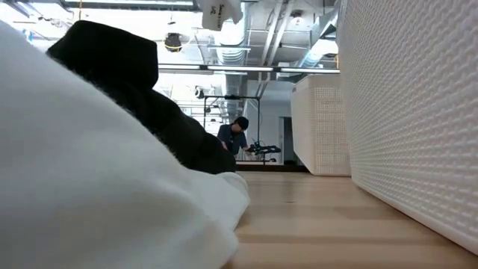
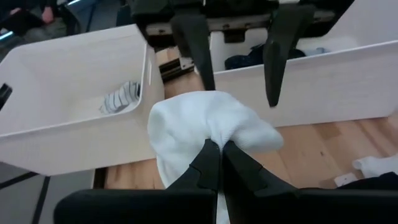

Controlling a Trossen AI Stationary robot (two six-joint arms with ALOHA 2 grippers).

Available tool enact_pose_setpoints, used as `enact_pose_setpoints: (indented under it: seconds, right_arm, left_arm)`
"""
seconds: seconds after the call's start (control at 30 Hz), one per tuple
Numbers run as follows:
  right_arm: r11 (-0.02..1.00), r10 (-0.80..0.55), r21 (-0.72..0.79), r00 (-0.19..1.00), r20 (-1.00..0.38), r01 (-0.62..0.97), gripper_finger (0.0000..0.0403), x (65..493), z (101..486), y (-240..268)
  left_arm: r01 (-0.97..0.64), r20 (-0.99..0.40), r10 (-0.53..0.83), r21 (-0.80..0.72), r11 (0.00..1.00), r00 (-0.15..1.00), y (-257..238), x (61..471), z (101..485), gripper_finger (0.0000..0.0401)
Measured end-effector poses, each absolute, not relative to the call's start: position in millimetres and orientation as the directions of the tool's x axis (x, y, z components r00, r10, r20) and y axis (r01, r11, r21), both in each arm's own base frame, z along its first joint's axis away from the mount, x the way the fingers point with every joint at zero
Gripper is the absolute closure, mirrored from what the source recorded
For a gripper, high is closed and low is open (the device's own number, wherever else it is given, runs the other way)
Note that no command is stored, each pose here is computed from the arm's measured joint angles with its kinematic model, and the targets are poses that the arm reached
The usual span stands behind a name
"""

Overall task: Sort clothes
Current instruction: Put the top white sock in the top laundry bin

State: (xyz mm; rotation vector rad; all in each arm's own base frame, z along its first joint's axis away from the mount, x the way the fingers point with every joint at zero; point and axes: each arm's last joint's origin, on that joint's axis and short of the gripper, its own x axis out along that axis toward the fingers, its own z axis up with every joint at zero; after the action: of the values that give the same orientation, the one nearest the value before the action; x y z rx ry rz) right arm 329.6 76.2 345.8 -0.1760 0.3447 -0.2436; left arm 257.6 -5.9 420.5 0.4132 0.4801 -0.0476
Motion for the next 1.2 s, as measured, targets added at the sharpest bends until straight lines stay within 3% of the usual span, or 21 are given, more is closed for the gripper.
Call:
enact_pose_setpoints:
  seconds: [0.27, 0.4, 0.53, 0.73, 0.9, 1.2]
  right_arm:
    - [0.971, -0.206, -0.174, 0.948, -0.242, 0.166, 0.0159, 351.4, 341.0, 66.6]
    - [0.967, -0.225, -0.177, 0.938, -0.265, 0.181, 0.0182, 356.5, 333.5, 60.9]
    - [0.965, -0.235, -0.181, 0.932, -0.276, 0.190, 0.0245, 358.3, 331.0, 57.4]
    - [0.958, -0.242, -0.221, 0.928, -0.283, 0.183, 0.0382, 357.2, 331.4, 55.2]
    - [0.949, -0.275, -0.220, 0.934, -0.228, 0.226, 0.0394, 349.8, 345.6, 50.4]
    - [0.920, -0.332, -0.261, 0.936, -0.117, 0.294, 0.0401, 318.3, 383.1, 49.7]
  left_arm:
    - [0.135, -0.442, 0.051, 0.380, 0.915, 0.896, -12.9, 259.0, 421.5, 0.0401]
    - [0.127, -0.441, 0.057, 0.375, 0.918, 0.896, -16.9, 259.2, 421.3, 0.0401]
    - [0.125, -0.436, 0.059, 0.381, 0.916, 0.898, -20.3, 259.1, 421.7, 0.0401]
    - [0.124, -0.441, 0.060, 0.376, 0.918, 0.896, -21.4, 258.8, 421.3, 0.0398]
    - [0.084, -0.440, 0.101, 0.382, 0.920, 0.892, -20.0, 256.8, 421.9, 0.0351]
    - [-0.033, -0.400, 0.192, 0.371, 0.928, 0.896, -14.1, 224.1, 437.7, 0.0215]
